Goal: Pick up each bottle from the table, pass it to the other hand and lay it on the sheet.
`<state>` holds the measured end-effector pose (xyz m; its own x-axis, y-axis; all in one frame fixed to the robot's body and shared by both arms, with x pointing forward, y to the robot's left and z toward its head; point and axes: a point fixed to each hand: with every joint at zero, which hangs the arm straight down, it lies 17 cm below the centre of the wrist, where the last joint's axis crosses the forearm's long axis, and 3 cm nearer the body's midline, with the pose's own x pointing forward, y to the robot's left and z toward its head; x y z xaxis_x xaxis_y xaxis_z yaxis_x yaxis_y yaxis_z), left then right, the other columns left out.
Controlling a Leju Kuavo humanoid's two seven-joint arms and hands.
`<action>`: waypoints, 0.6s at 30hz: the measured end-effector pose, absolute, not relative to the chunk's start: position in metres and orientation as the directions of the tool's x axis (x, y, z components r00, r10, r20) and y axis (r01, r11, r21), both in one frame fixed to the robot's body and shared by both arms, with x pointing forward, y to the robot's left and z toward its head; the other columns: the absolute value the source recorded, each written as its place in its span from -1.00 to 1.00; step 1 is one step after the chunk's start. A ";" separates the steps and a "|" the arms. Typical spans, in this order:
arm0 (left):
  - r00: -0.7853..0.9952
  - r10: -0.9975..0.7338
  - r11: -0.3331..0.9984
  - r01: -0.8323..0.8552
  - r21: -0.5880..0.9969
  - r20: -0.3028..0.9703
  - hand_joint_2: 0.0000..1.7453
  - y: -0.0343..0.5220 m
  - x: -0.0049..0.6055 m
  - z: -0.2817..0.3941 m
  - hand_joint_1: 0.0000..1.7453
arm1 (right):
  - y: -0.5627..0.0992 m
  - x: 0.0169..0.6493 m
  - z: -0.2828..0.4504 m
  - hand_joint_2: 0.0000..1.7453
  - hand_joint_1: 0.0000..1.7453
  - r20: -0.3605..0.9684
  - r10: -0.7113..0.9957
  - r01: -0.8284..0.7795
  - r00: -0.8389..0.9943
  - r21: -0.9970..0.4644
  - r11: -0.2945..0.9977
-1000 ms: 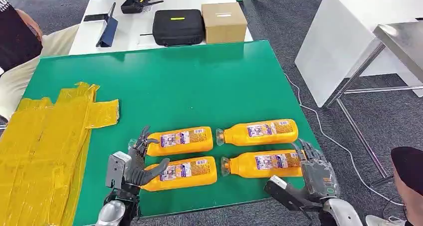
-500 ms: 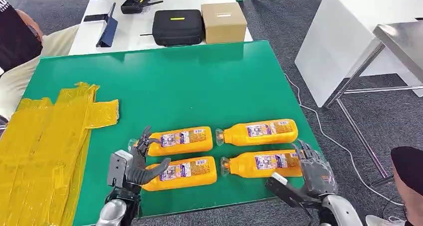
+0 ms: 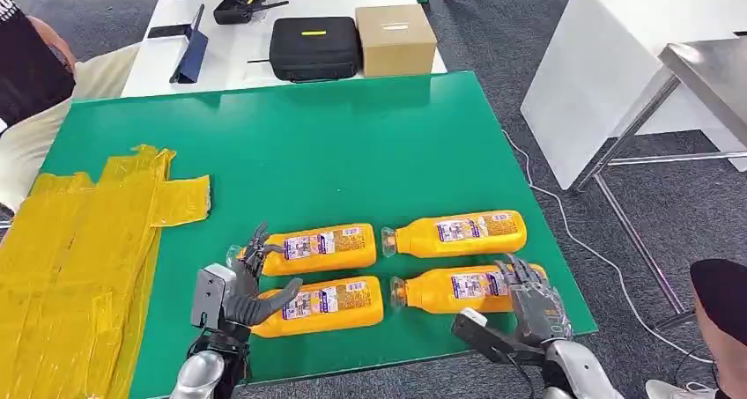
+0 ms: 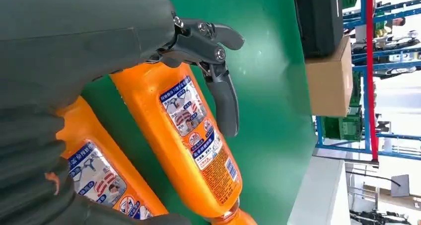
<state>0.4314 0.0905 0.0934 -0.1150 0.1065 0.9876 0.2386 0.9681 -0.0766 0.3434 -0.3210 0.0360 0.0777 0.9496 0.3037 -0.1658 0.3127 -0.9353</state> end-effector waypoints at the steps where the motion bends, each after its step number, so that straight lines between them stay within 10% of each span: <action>1: -0.115 0.107 0.968 0.239 -0.077 0.988 1.00 0.090 0.432 0.094 -1.00 | -0.321 0.344 0.034 1.00 -1.00 0.301 0.950 -0.170 0.079 -0.935 0.311; 18: -0.127 0.180 0.959 0.245 -0.145 0.975 1.00 0.090 0.435 0.101 -1.00 | -0.364 0.351 0.003 1.00 -1.00 0.179 0.973 -0.299 0.144 -0.930 0.215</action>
<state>0.4352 0.0903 0.1012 -0.1270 0.1799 0.9755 0.2454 0.9585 -0.1448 0.3510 -0.3641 0.0034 0.1439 0.9733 0.1788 -0.2987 0.2150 -0.9298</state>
